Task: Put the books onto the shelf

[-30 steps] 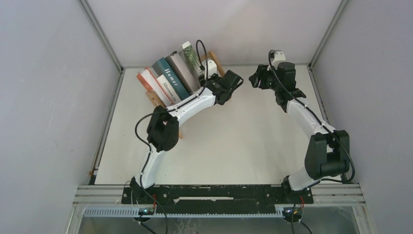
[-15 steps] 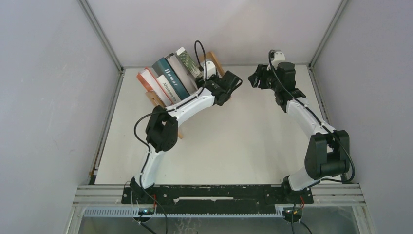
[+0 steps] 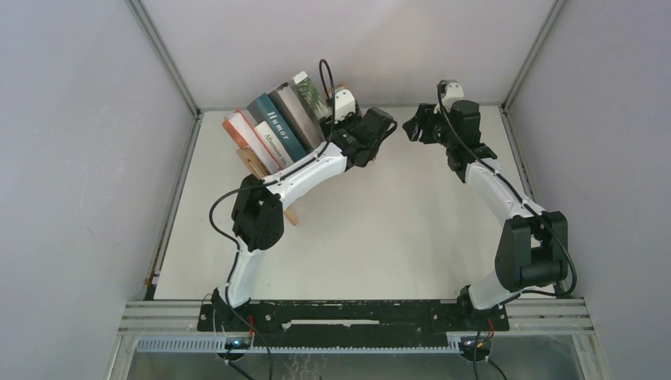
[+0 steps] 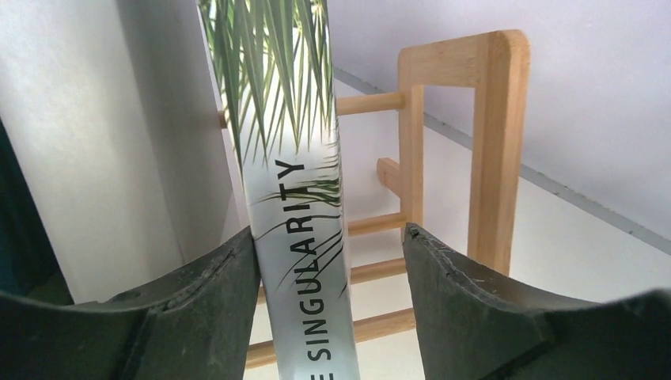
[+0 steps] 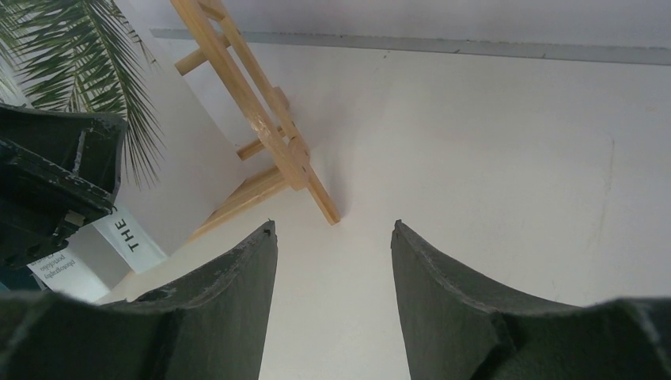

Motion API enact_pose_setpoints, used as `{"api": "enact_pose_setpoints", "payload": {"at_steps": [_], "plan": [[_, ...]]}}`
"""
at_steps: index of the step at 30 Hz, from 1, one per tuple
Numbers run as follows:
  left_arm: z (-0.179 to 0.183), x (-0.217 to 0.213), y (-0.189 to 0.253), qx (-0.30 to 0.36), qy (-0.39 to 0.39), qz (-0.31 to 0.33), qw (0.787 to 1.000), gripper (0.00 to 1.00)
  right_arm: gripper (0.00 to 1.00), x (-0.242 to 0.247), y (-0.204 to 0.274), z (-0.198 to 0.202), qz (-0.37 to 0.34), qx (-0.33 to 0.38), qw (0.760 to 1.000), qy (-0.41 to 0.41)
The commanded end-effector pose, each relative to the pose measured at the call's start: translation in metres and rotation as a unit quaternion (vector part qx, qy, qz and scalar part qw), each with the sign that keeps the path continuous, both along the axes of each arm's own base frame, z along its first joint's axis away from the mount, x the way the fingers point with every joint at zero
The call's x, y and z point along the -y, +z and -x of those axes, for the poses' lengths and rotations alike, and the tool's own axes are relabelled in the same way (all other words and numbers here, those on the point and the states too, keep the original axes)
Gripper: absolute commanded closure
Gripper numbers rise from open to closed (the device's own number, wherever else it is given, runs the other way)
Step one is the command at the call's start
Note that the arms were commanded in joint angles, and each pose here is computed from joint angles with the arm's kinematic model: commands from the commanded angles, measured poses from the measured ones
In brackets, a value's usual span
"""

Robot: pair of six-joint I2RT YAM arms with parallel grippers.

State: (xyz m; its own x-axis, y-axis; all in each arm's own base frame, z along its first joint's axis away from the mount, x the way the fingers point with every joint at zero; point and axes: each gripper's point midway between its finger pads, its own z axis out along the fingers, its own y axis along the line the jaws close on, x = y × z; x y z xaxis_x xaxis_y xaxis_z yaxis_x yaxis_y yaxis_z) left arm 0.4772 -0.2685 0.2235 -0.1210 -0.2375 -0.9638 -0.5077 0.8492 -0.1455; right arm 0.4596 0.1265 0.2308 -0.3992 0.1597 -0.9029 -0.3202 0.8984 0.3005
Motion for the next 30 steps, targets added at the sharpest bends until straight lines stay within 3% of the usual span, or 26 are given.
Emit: {"api": "enact_pose_setpoints", "payload": {"at_steps": [1, 16, 24, 30], "plan": [[0.007, -0.004, 0.085, 0.073, 0.002, 0.043, 0.996, 0.31, 0.38, -0.007, 0.023, -0.003, -0.021, 0.037, 0.999, 0.007], [0.032, -0.021, 0.147, 0.117, 0.003, 0.054, 0.992, 0.3, 0.38, -0.029, 0.032, 0.0, -0.016, 0.039, 0.999, 0.032], [0.085, -0.06, 0.186, 0.145, 0.021, 0.059, 0.987, 0.3, 0.44, -0.062, 0.052, 0.007, -0.037, 0.041, 0.996, 0.063], [0.139, -0.106, 0.189, 0.156, 0.041, 0.065, 0.985, 0.31, 0.53, -0.09, 0.075, 0.003, -0.078, 0.02, 0.993, 0.083]]}}
